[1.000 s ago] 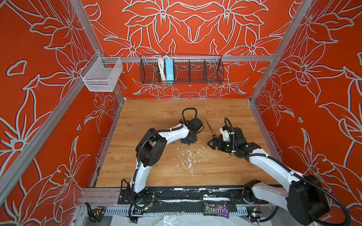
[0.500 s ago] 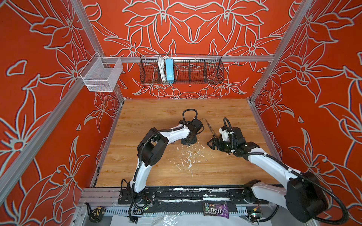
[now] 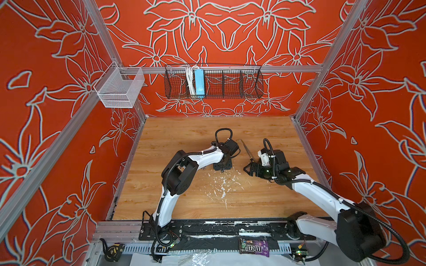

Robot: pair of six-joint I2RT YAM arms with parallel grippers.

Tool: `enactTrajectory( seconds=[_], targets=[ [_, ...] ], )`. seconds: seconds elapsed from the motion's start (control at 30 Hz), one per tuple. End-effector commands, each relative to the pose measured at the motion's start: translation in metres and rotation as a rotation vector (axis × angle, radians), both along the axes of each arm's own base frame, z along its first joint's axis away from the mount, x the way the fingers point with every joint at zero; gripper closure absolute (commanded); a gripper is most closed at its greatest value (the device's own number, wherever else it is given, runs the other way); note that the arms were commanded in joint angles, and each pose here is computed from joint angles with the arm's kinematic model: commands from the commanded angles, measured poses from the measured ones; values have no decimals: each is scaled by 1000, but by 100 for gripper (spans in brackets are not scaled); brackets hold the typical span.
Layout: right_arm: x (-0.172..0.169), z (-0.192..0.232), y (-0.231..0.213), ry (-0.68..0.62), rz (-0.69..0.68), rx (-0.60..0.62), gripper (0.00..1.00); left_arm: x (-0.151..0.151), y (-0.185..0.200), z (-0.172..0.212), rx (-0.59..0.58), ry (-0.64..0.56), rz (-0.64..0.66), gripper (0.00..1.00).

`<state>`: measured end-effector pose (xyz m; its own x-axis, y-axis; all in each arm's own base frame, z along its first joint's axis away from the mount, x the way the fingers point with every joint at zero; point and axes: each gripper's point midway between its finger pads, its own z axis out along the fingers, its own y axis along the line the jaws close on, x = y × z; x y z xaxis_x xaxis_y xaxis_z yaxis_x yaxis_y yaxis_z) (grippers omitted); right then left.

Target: Unlock with the key

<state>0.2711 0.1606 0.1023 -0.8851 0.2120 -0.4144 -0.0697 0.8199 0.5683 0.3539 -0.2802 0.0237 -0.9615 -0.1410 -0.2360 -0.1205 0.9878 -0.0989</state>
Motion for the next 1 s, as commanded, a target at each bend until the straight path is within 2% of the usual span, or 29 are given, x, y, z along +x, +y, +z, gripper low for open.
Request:
enactTrajectory(
  seconds=[0.0, 0.27, 0.4, 0.53, 0.7, 0.77, 0.87, 0.97],
  targets=[
    [-3, -1, 0, -2, 6, 14, 3, -7, 6, -9, 19, 45, 18, 47],
    [-2, 6, 0, -14, -3, 27, 3, -3, 3, 12, -24, 19, 26, 29],
    [-2, 13, -5, -34, -11, 7, 3, 2, 7, 43, -53, -48, 36, 19],
    [6, 35, -19, -90, -41, -51, 3, 10, 29, 85, -72, -147, 68, 1],
    [28, 66, -73, -208, -204, -278, 3, 20, 98, 147, -39, -356, 147, 2],
    [40, 77, -107, -271, -310, -419, 3, 20, 147, 164, 9, -437, 231, 2],
    [50, 86, -158, -354, -480, -589, 3, 11, 219, 176, 39, -517, 349, 2],
    [57, 84, -191, -420, -585, -658, 3, -5, 292, 166, 148, -568, 478, 2]
  ],
)
